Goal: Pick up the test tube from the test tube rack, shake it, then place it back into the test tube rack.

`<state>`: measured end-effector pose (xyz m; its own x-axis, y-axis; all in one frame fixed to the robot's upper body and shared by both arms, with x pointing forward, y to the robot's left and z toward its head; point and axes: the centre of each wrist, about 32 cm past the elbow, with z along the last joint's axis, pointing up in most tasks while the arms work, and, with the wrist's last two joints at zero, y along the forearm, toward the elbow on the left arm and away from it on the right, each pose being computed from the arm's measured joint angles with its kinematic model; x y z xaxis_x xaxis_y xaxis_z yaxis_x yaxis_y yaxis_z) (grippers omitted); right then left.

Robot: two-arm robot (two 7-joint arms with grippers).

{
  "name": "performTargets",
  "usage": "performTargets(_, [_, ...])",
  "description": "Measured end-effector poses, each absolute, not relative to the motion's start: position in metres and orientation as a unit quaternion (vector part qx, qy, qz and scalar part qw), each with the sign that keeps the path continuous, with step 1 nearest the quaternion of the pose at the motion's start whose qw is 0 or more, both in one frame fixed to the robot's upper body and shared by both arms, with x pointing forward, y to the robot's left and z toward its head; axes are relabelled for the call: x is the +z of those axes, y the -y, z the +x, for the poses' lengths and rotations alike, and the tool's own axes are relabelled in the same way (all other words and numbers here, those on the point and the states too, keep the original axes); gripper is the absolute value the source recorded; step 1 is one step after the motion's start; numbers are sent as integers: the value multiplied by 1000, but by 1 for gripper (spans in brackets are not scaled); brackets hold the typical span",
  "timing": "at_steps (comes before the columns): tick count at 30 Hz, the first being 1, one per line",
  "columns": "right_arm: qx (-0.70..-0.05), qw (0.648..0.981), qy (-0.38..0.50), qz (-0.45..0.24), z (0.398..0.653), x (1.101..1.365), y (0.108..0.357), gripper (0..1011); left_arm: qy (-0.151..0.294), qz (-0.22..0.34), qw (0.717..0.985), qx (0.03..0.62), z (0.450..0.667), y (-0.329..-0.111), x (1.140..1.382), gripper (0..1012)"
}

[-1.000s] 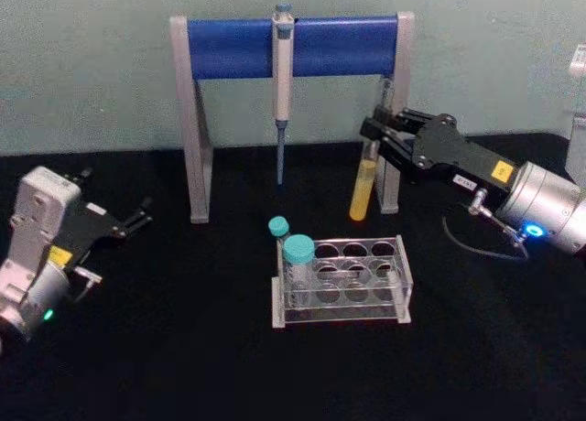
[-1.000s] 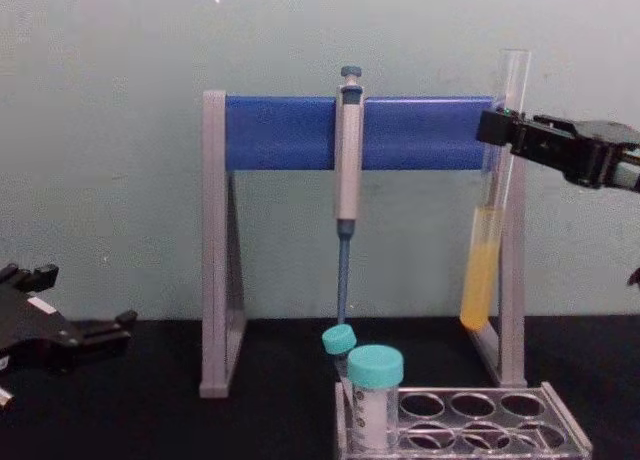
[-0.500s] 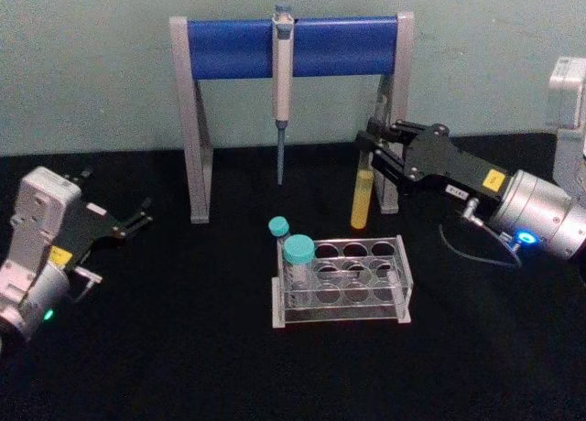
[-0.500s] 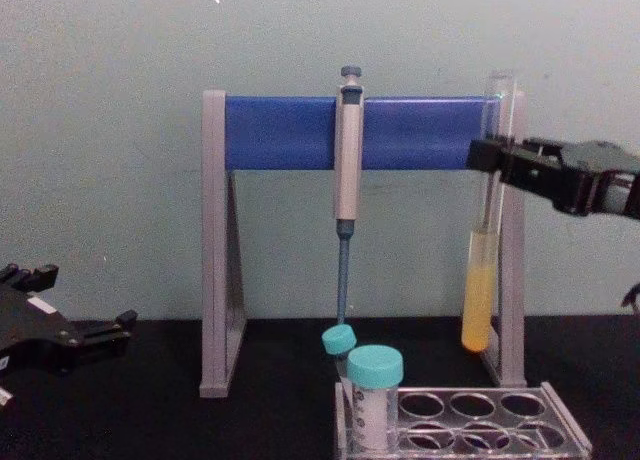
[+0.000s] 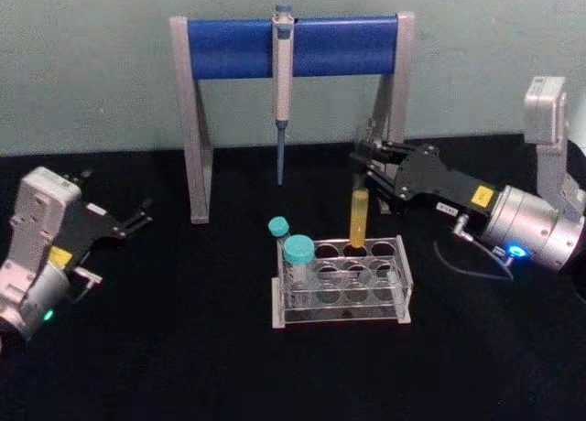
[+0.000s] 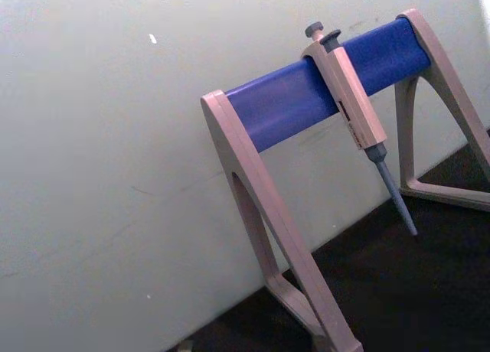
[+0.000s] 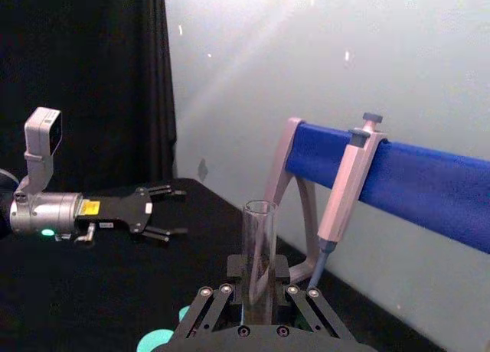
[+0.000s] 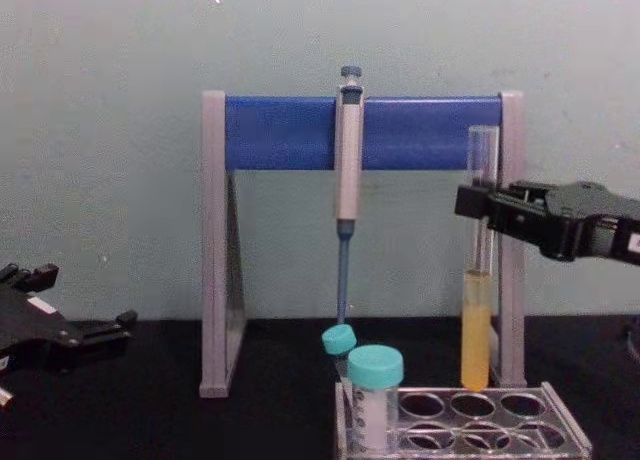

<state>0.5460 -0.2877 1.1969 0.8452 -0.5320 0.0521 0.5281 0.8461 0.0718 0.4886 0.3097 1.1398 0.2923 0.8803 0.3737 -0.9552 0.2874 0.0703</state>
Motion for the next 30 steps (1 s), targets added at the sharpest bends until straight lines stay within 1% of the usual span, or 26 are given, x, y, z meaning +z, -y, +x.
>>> performTargets(30, [-273,962,8,-14,551,1170,284,230,132,141,791,580,489,-310,1140,1001])
